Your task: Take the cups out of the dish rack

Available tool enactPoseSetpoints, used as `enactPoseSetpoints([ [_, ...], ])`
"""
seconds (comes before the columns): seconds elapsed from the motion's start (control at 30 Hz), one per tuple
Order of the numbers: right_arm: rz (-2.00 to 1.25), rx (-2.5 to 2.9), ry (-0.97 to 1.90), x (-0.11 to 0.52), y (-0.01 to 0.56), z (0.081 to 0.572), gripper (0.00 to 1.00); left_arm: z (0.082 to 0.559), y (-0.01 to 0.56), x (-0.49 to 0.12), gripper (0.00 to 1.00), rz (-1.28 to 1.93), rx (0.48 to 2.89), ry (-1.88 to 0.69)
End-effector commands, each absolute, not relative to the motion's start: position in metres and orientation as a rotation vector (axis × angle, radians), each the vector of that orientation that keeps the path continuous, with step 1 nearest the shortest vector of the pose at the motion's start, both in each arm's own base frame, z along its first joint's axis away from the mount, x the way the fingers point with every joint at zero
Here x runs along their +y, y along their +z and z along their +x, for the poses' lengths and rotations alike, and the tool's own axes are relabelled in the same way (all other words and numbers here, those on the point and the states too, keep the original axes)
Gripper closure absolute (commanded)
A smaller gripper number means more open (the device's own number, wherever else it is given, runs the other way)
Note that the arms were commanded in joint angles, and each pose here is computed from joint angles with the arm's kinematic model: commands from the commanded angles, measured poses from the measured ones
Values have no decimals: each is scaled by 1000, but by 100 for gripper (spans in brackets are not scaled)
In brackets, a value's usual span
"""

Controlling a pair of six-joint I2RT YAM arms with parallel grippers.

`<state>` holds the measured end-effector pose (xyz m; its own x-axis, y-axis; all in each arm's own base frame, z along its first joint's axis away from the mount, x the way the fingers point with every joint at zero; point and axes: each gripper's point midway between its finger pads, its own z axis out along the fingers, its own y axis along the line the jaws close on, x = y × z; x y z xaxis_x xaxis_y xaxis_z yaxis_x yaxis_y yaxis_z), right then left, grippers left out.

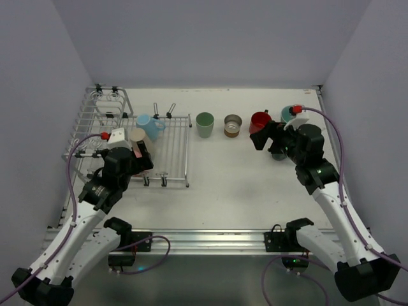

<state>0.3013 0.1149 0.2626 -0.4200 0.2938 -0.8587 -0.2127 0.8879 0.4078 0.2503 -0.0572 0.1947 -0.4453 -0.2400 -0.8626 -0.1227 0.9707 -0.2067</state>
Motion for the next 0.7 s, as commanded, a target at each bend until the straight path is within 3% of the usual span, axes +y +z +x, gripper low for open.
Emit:
enactPoseSetpoints([
  [0.0,-33,1860,706,146,277,293,10,261,192,-39,0,-443,1931,-74],
  [0.47,-152,1879,860,184,266,268,13,290,153,-34,1,-481,1939,61],
  [0.67,-165,1849,884,187,272,256,14,298,152,-37,13,-458,1929,60],
])
